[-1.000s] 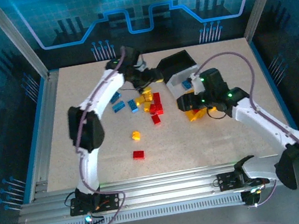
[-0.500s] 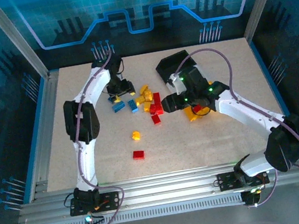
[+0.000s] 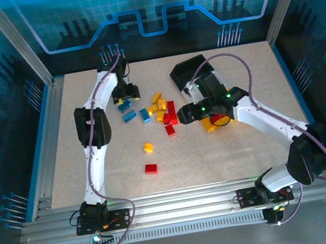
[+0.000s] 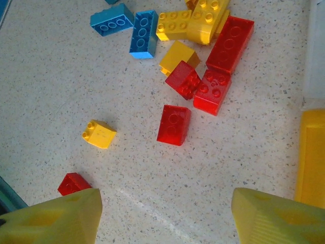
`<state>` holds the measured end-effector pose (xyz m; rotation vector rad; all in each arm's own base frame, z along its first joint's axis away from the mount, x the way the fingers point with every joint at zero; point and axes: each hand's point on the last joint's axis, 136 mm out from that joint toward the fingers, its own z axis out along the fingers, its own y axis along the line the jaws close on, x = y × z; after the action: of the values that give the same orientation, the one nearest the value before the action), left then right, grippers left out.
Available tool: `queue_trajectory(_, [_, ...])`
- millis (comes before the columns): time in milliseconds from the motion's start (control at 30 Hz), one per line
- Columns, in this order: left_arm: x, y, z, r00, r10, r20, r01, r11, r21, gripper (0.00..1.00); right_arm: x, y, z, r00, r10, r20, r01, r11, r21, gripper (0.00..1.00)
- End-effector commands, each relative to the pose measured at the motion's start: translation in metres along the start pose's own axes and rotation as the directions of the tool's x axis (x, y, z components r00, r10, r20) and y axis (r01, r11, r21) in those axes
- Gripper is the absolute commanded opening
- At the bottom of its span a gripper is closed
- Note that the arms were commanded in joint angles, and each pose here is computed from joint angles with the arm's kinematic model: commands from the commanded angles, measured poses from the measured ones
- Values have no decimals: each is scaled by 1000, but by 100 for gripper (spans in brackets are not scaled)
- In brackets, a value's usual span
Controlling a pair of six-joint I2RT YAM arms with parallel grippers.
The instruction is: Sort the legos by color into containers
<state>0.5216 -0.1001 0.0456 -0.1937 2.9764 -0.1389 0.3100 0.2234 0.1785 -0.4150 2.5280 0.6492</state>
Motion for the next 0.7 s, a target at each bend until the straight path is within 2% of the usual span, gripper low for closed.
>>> queue_trajectory(0, [-5, 7, 12, 998, 59, 5, -59, 998, -36, 72, -2, 0, -5, 1000, 1, -16, -1, 1000, -8, 70])
queue_trajectory(400, [5, 26, 29, 999, 39, -36, -41, 997, -59, 71, 1, -2, -2, 999, 15, -29, -16, 1000, -7, 70])
queue_trajectory(567, [13, 30, 31, 998, 21, -54, -25, 997, -73, 63, -2, -1, -4, 1000, 6, -20, -6, 1000, -13, 69])
queue_trajectory(667, [18, 37, 32, 998, -5, -66, 0, 997, -83, 52, -2, 1, -5, 1000, 4, -14, -5, 1000, -24, 67])
